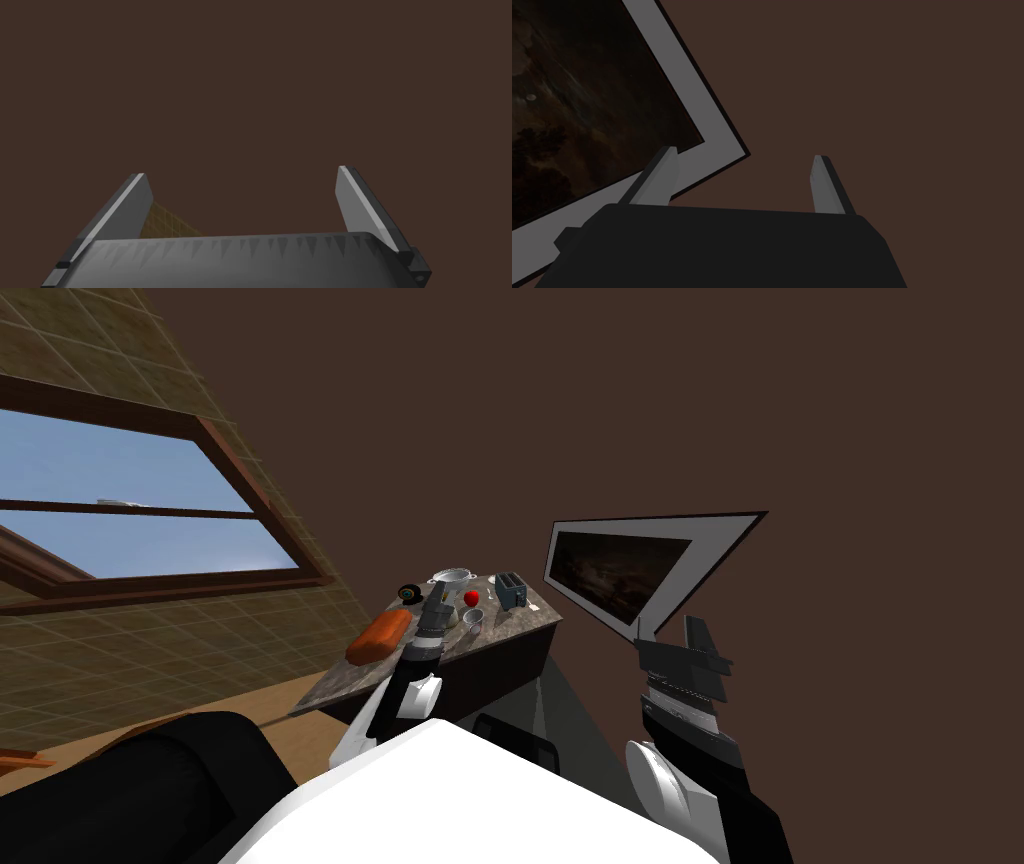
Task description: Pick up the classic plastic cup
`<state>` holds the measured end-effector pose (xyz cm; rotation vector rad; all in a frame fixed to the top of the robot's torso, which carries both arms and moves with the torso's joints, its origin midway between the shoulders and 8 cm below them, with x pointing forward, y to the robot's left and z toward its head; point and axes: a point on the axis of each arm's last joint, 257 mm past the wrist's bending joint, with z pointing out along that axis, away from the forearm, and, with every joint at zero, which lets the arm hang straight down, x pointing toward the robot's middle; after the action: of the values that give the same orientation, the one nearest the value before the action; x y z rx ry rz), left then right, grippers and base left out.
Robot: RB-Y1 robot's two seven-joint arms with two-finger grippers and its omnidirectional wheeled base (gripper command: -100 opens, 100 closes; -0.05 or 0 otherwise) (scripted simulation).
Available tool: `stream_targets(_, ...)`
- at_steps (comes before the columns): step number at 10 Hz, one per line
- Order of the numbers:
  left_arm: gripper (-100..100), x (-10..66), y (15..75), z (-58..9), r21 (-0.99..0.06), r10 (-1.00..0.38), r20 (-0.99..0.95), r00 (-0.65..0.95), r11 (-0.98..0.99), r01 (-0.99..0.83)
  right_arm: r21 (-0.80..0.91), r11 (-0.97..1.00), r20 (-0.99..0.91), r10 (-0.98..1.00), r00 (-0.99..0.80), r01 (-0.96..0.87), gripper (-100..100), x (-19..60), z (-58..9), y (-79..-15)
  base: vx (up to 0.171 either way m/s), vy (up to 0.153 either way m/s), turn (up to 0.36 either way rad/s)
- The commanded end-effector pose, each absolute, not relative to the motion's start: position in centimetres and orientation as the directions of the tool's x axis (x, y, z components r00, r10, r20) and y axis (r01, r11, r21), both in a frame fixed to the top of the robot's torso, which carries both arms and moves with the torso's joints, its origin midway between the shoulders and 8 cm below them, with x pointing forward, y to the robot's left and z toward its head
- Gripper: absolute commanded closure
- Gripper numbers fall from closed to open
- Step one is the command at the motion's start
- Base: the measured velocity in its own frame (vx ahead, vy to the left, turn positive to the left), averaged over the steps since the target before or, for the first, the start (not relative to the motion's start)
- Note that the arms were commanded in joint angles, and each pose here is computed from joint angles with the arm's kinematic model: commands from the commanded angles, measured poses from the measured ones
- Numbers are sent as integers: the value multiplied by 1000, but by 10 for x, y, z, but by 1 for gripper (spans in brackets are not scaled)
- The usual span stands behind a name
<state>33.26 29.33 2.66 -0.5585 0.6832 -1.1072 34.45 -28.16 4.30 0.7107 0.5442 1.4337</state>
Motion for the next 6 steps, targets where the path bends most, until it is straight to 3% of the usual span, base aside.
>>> stream_targets(1, -100, 336, 298, 23, -720, -928, -243, 281, 367, 590, 723, -3, 79, 994, 79, -691, 0, 345, 43, -282, -3, -4, 27)
stream_targets(6, -100, 350, 323, 5, -770, -907, -324, 270, 418, 481, 723, -3, 79, 994, 79, -691, 0, 345, 43, -282, -2, -12, 26)
